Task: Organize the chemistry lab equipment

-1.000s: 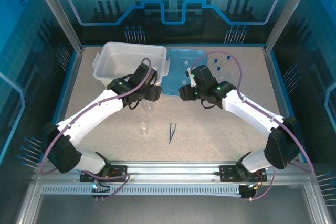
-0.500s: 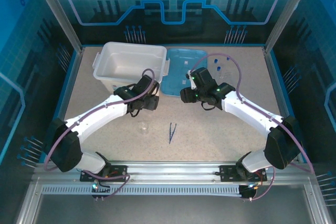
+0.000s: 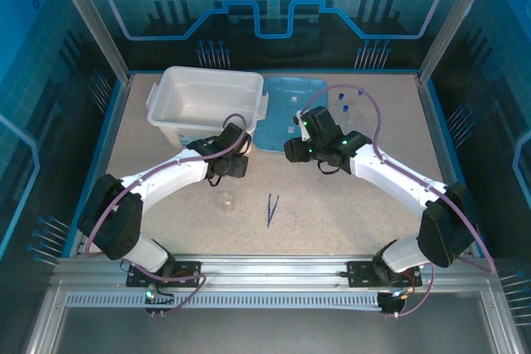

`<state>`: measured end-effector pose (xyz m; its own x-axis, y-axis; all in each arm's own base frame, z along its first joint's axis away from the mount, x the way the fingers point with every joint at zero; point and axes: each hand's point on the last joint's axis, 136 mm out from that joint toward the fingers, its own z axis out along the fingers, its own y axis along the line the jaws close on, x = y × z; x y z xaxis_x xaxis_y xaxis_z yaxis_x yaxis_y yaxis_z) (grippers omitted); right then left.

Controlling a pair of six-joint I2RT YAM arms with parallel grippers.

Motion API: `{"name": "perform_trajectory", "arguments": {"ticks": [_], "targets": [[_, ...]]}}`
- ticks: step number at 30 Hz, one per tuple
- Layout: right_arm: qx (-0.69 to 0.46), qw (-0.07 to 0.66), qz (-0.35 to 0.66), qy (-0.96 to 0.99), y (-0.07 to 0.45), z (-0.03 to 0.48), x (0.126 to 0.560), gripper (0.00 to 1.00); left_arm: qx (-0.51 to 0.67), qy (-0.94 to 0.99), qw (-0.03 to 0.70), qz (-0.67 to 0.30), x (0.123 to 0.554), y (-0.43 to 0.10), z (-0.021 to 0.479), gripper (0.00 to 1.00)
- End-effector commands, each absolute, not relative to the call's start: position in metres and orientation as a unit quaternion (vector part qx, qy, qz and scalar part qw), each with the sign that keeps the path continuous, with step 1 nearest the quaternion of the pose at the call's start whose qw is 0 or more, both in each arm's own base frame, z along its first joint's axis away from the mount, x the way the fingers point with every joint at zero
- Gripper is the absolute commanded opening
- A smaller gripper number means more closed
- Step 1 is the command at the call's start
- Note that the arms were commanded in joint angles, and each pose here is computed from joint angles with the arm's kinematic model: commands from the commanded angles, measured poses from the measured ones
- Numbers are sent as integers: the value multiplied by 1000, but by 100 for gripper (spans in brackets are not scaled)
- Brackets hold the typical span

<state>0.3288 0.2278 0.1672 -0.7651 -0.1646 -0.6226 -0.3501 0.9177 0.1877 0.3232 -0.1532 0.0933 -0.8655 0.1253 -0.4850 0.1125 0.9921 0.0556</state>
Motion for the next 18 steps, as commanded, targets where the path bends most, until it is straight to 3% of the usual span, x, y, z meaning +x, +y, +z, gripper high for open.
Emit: {"name": "perform_trajectory", "arguments": {"ticks": [1,18], "targets": [[-134,307,154,930,229,164,330,54,53,966,252,-2,327,-156,88,61],[-134,306,151,930,228,165,332,53,56,968,244,-7,335,-161,81,50]]}}
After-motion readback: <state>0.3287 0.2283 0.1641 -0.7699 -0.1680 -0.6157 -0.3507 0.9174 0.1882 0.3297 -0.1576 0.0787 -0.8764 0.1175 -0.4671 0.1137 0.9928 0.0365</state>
